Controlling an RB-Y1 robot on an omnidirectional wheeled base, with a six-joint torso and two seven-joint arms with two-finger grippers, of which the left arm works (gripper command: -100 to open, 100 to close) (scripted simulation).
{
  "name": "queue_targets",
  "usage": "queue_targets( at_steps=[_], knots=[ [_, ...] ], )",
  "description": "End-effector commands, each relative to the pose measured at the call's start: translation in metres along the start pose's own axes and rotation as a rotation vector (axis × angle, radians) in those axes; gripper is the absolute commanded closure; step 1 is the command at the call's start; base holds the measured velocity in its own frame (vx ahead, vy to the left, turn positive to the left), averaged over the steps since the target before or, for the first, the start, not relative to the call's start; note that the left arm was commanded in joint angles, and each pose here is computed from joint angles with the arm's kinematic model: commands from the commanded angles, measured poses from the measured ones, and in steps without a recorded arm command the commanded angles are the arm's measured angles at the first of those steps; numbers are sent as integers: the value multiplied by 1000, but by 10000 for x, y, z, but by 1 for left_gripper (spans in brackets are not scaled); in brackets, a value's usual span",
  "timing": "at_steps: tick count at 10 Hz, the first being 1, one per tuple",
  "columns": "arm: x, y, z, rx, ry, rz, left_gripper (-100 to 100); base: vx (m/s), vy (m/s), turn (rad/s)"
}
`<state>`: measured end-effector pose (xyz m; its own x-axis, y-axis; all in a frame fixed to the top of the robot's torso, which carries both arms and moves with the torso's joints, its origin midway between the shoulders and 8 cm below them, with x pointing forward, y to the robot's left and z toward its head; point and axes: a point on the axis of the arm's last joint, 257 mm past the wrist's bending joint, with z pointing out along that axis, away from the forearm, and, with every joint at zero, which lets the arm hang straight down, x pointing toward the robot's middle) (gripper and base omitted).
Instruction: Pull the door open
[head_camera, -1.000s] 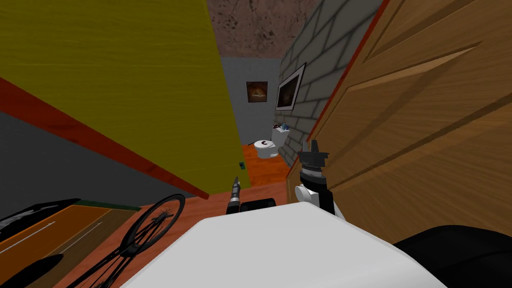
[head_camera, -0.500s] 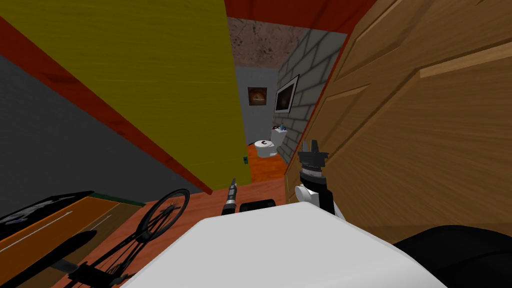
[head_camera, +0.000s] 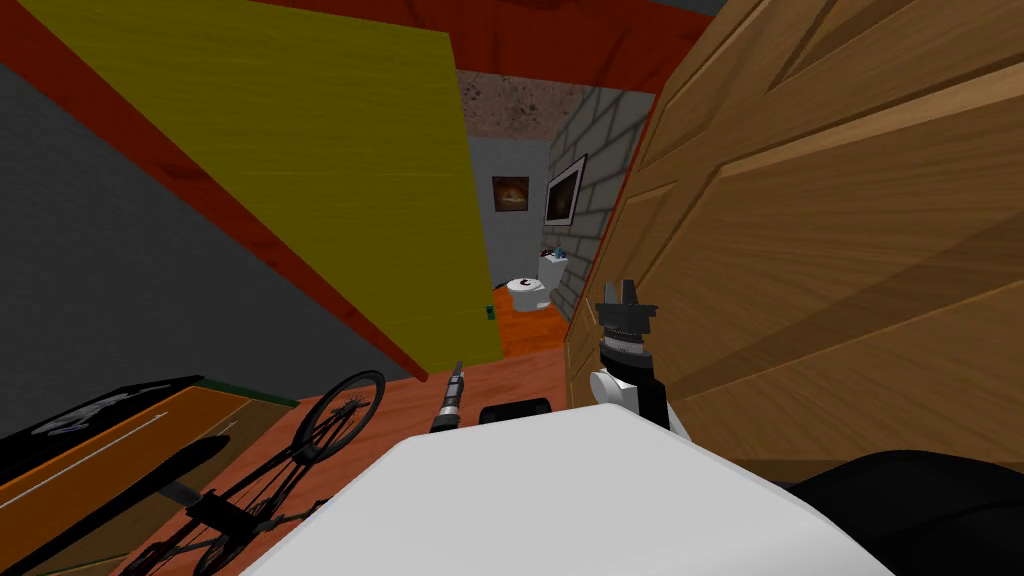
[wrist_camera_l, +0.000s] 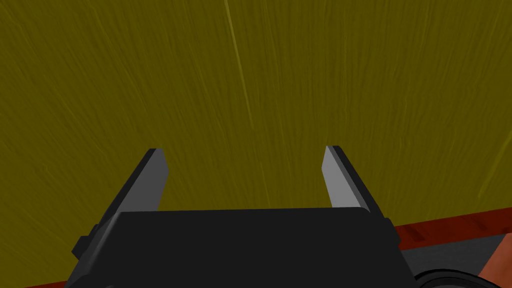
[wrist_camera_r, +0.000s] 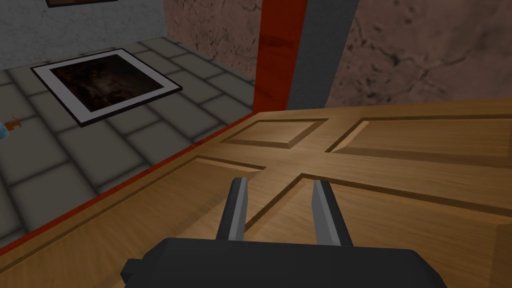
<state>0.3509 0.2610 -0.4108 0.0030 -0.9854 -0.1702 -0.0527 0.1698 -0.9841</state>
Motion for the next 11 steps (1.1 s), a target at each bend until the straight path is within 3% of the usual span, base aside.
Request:
queue_targets(
  at_steps=[1, 6, 8, 11],
  knots=[
    [-140, 57, -33, -10, 0, 27, -100, -152, 19, -34],
    [-623, 194, -162, -46, -16, 102, -100, -156, 19, -45],
    [-892, 233, -215, -60, -60, 110, -100, -132, 59, -81],
    [-867, 210, -188, -54, -83, 85, -100, 150, -4, -56]
  ],
)
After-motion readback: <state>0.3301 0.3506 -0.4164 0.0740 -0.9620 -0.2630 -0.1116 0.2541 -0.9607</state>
